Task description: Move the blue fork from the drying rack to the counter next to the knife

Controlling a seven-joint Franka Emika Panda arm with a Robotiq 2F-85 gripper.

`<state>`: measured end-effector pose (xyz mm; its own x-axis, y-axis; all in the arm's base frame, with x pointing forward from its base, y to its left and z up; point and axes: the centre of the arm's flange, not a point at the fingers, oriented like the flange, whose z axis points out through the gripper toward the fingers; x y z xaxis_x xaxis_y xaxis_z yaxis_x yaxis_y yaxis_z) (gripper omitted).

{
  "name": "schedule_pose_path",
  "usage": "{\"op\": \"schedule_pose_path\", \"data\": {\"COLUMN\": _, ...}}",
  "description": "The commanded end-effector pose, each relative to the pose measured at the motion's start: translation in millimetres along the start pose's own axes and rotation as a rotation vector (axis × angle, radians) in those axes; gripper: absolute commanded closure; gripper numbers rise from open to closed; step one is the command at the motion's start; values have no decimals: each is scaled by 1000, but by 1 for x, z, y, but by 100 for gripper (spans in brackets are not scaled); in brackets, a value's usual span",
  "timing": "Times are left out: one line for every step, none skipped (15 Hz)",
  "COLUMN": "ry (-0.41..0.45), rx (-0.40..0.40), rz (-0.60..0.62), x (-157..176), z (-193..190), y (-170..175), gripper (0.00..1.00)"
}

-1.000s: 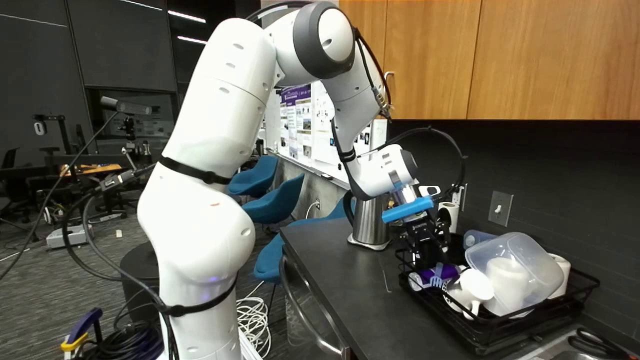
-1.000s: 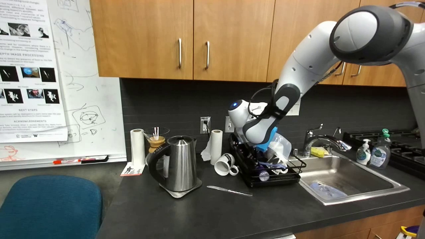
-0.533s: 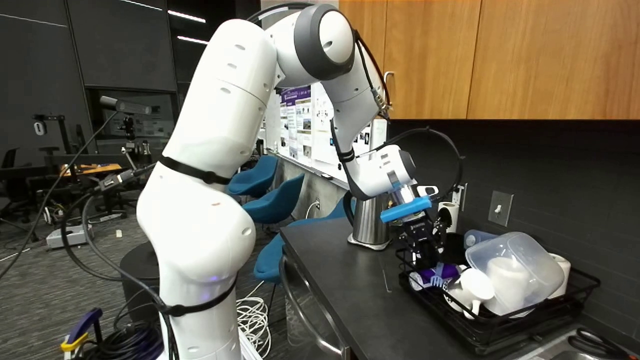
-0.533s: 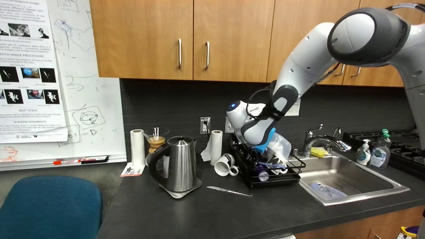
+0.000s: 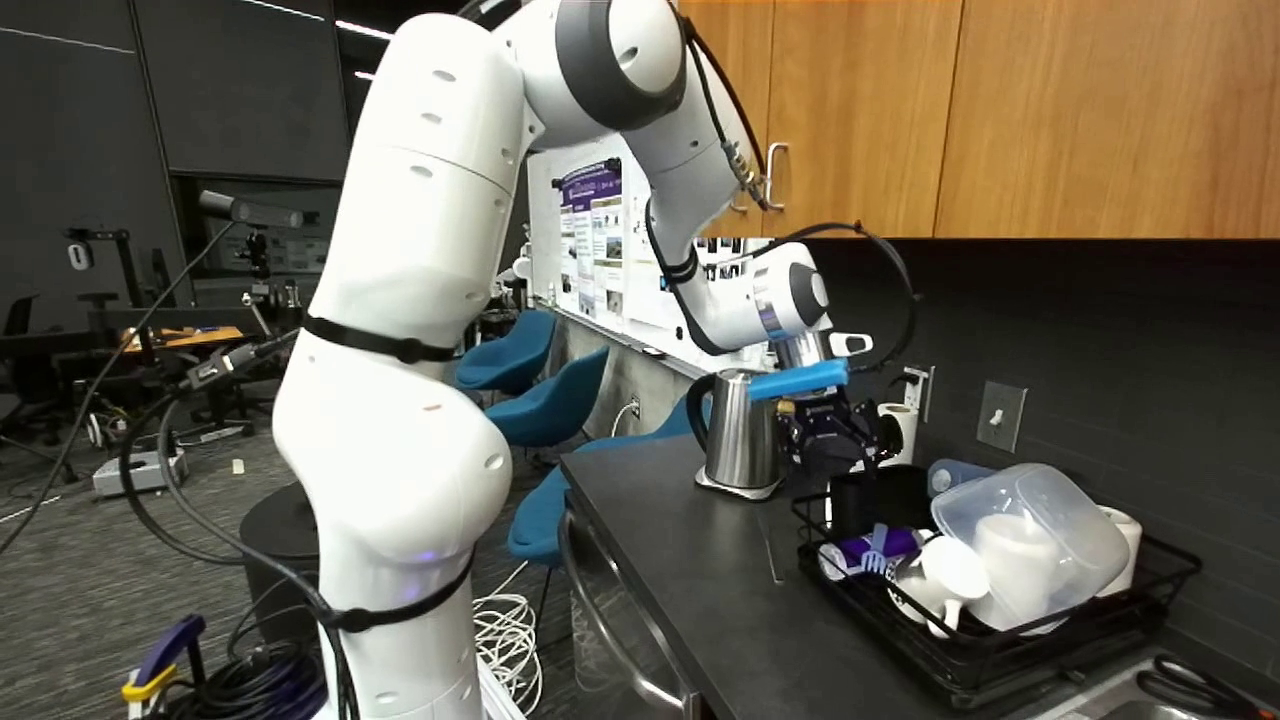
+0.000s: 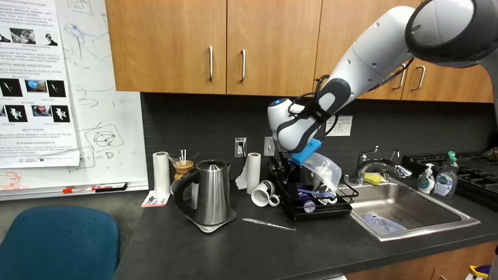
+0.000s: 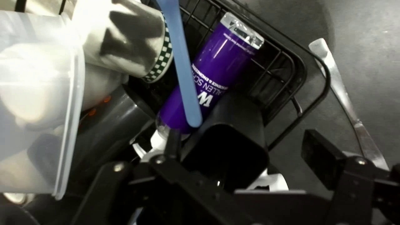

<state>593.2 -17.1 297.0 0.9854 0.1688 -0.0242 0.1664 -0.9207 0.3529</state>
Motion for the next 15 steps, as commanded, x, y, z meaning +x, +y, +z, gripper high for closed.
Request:
{"op": "schedule_pose_path", "data": {"ry": 7, "rx": 1, "rz": 1, "x": -2, "z": -10, "y": 0, "gripper": 0}}
{"op": "schedule_pose_path", "data": {"ry": 11, "rx": 1, "rz": 0, "x": -5, "z": -15, "y": -1, "gripper": 0}}
{"op": "schedule_pose_path", "data": {"ry": 10, "rx": 1, "rz": -1, "x": -7, "z": -16, "y": -1, "gripper": 0}}
{"op": "schedule_pose_path", "data": {"ry": 7, "rx": 2, "rz": -2, "x": -8, "z": -15, "y": -2, "gripper": 0}}
{"op": "schedule_pose_path", "data": {"ry": 4, "rx": 2, "rz": -3, "x": -9, "z": -13, "y": -2, "gripper": 0}}
{"op": "schedule_pose_path", "data": {"ry": 2, "rx": 3, "rz": -3, "x": -9, "z": -12, "y": -3, "gripper": 0}}
{"op": "schedule_pose_path", "data": {"ry": 1, "rx": 3, "rz": -3, "x": -9, "z": -11, "y": -3, "gripper": 0}}
{"op": "schedule_pose_path", "data": {"ry": 1, "rx": 3, "rz": -4, "x": -9, "z": -11, "y": -3, "gripper": 0}}
{"op": "schedule_pose_path", "data": {"ry": 1, "rx": 3, "rz": -4, "x": -9, "z": -11, "y": -3, "gripper": 0}}
{"op": "schedule_pose_path", "data": {"ry": 0, "rx": 3, "rz": -4, "x": -9, "z": -11, "y": -3, "gripper": 0}}
{"op": "schedule_pose_path", "data": {"ry": 0, "rx": -10, "rz": 0, "x": -10, "z": -10, "y": -5, "gripper": 0}}
{"op": "schedule_pose_path", "data": {"ry": 1, "rx": -18, "rz": -5, "x": -10, "z": -7, "y": -6, "gripper": 0}}
{"op": "schedule_pose_path", "data": {"ry": -5, "rx": -35, "rz": -10, "x": -12, "z": -3, "y": -6, "gripper": 0}}
{"op": "schedule_pose_path", "data": {"ry": -10, "rx": -45, "rz": -11, "x": -12, "z": 2, "y": -4, "gripper": 0}}
{"op": "schedule_pose_path", "data": {"ry": -18, "rx": -56, "rz": -13, "x": -14, "z": 8, "y": -2, "gripper": 0}}
